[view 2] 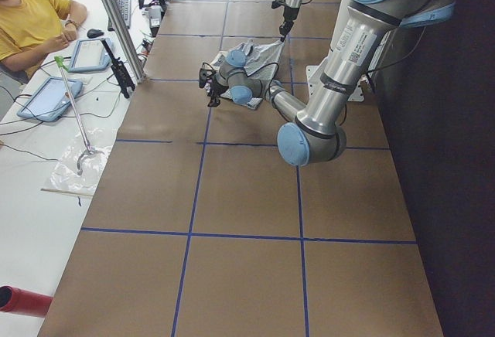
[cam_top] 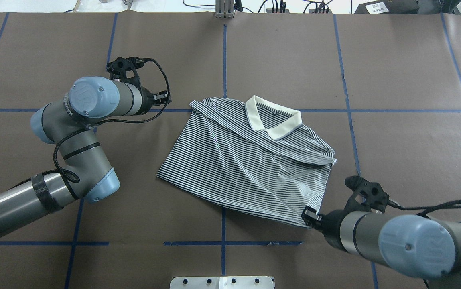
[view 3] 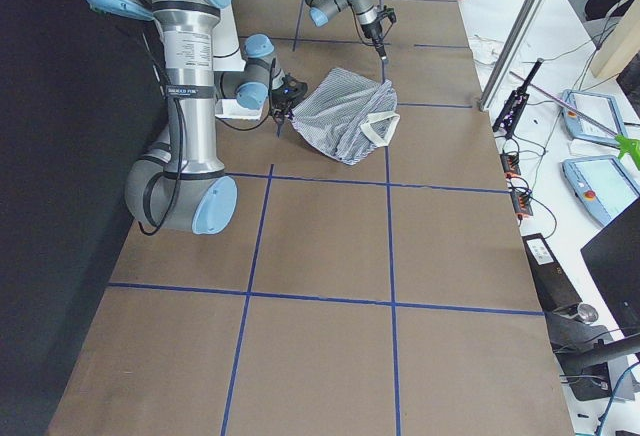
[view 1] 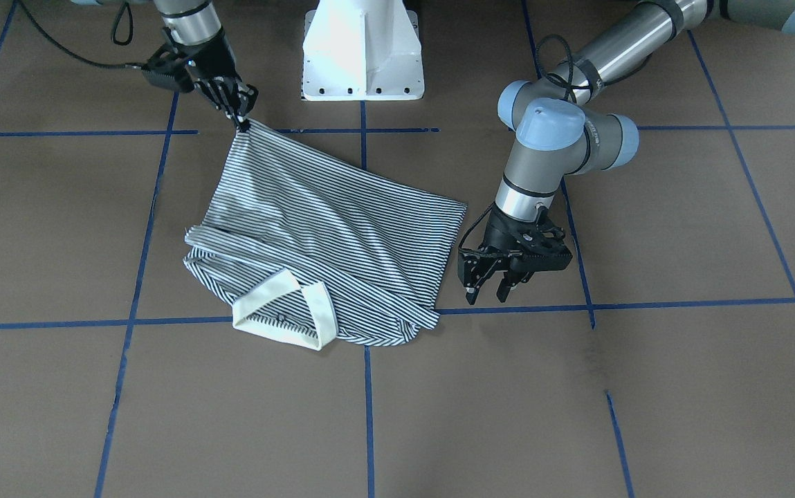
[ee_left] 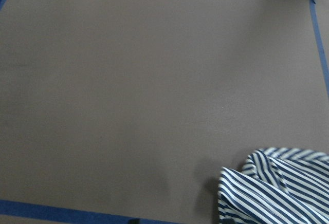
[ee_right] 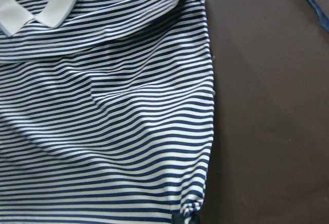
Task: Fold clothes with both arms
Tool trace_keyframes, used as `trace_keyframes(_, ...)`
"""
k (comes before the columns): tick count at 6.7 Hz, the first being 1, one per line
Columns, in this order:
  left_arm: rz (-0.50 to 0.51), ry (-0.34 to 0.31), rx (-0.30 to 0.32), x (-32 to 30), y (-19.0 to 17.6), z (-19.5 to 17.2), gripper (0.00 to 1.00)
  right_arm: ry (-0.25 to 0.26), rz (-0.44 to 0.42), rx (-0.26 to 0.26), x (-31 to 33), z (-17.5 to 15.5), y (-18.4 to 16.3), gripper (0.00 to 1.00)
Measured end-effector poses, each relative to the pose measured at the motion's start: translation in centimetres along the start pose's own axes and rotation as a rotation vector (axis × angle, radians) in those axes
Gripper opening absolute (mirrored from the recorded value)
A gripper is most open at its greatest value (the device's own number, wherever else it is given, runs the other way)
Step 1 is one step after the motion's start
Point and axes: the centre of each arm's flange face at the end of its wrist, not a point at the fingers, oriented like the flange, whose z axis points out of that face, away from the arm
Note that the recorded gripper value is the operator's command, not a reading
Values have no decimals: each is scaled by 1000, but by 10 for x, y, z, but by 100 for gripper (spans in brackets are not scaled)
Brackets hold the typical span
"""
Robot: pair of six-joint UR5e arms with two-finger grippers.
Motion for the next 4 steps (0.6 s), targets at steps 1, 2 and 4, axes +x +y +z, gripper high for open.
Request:
trace_keyframes(1,1,2,0,0,0,0,62,29,-15,-53,15,-5,24,43)
trace_keyframes(2,2,6,0,1,0,-1,62,60,-34,-101,30,-12,39,99)
trace_keyframes(4,0,17,-3,6,2,-4,62,16,-23,-112,20,-35,36,100)
